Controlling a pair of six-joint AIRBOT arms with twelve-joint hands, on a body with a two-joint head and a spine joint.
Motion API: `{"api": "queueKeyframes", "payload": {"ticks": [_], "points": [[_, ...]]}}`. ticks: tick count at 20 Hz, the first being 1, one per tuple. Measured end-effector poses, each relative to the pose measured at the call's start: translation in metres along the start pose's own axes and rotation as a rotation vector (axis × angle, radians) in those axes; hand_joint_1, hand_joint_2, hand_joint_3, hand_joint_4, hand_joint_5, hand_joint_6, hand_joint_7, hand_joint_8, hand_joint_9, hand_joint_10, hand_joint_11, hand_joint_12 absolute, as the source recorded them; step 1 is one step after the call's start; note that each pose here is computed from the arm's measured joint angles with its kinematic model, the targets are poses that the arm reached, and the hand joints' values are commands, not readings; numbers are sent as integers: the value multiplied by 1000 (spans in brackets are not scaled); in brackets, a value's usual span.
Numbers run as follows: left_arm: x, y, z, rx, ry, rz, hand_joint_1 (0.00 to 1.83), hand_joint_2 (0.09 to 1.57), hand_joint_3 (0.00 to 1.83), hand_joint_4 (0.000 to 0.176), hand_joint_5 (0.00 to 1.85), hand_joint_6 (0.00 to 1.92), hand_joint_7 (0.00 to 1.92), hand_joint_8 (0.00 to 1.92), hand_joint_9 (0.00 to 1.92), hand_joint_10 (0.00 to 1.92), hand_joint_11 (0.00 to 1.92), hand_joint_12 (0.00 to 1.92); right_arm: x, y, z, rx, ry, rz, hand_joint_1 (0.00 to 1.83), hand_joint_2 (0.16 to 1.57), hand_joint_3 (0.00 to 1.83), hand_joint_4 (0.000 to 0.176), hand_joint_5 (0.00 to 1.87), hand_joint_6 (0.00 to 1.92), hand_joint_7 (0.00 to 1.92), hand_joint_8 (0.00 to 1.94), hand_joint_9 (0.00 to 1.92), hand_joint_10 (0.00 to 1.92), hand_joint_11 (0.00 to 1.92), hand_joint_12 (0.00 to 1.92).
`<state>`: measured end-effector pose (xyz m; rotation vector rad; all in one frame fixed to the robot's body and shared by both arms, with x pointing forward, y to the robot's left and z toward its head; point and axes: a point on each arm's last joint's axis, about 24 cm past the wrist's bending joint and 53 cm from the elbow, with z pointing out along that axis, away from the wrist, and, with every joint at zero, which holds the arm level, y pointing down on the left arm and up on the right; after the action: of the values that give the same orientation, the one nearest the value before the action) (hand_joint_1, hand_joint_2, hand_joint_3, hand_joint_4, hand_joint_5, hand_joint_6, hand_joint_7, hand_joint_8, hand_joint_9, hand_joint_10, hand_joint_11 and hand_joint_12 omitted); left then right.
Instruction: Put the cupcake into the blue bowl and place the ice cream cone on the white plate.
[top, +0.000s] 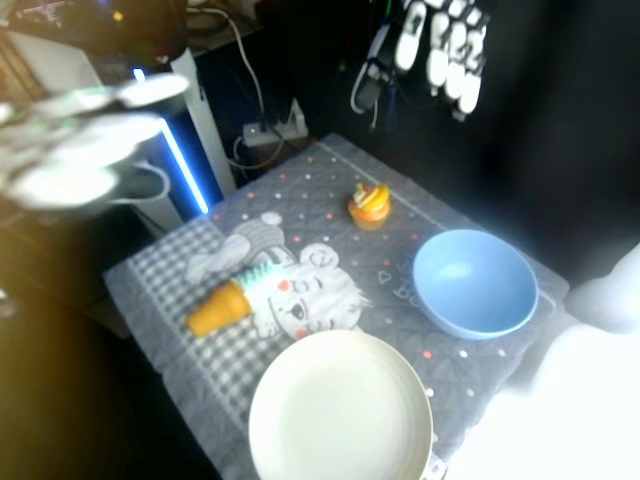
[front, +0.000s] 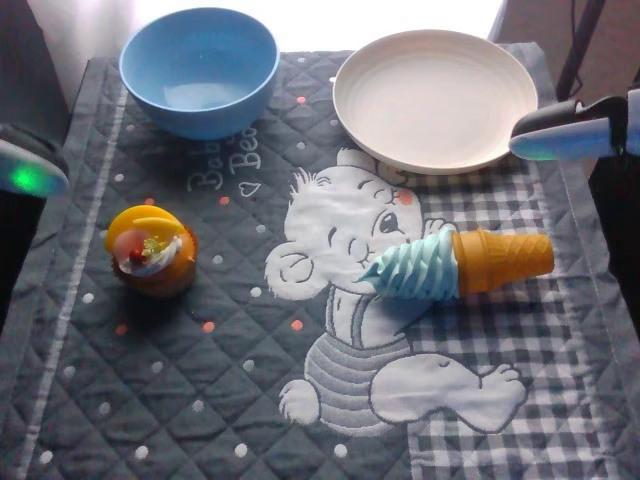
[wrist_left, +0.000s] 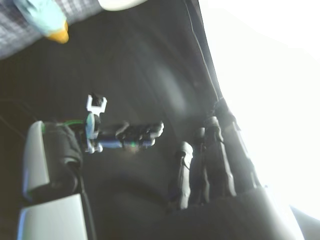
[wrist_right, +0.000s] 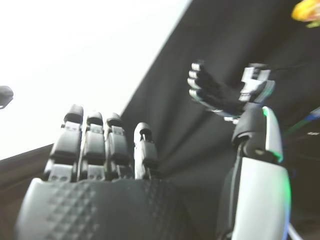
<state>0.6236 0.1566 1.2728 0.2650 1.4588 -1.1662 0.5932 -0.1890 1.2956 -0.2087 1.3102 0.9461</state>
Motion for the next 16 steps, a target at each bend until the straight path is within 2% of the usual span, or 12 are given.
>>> {"api": "queueKeyframes", "payload": {"ticks": [2,4,6,7,8,9,10,11,12,13,14,16], "points": [[2,-1,0,0,18,20,484,810,5,58,106,0,143,0,132,0,136,187,4,-1,0,7,14,2,683,785,0,84,90,0,81,3,129,2,41,558],[2,-1,-1,-3,24,15,437,822,8,13,102,1,150,4,134,1,78,157,8,4,0,-8,23,2,664,790,0,94,82,0,68,0,117,0,6,591],[7,-1,-2,-8,51,15,469,830,0,2,130,0,246,0,248,2,179,142,13,9,0,-20,40,-2,573,795,2,61,73,0,73,5,135,8,23,616],[12,-2,-2,-8,70,12,474,831,0,0,135,0,255,0,259,2,191,136,16,10,0,-22,54,1,566,796,0,58,73,0,79,0,141,2,15,638],[17,0,-3,-15,91,6,477,846,6,0,170,13,275,7,275,7,225,146,21,9,0,-21,72,2,580,777,0,46,41,7,91,3,116,4,2,502],[23,2,-3,-25,119,4,509,828,1,8,218,9,313,6,314,8,274,162,27,8,-1,-14,98,3,607,728,0,74,37,4,98,2,106,1,7,397],[28,3,-3,-31,145,5,524,827,1,9,235,10,333,9,342,15,319,180,33,6,-1,-4,123,9,592,706,0,68,39,4,116,7,123,8,31,384],[37,5,-4,-41,185,-4,546,816,0,15,256,4,366,5,409,14,381,220,43,0,-3,18,169,27,574,672,0,48,68,4,156,6,168,9,66,399],[43,7,-5,-50,217,-10,646,816,0,2,206,0,314,0,359,2,325,203,50,-4,-5,33,204,43,597,698,5,16,60,0,160,3,152,1,45,395],[50,9,-6,-60,250,-17,684,810,0,0,205,3,322,7,364,7,321,204,57,-9,-6,48,235,50,633,720,7,0,41,0,148,1,122,0,9,359],[57,13,-8,-75,288,-12,695,811,0,0,214,8,321,7,367,7,329,209,65,-16,-8,75,267,48,674,717,2,0,49,0,150,0,117,0,11,314],[69,21,-6,-99,353,13,693,818,4,0,217,0,356,1,412,0,312,453,81,-24,-11,108,327,35,661,689,0,3,81,9,187,12,171,19,40,319]]}}
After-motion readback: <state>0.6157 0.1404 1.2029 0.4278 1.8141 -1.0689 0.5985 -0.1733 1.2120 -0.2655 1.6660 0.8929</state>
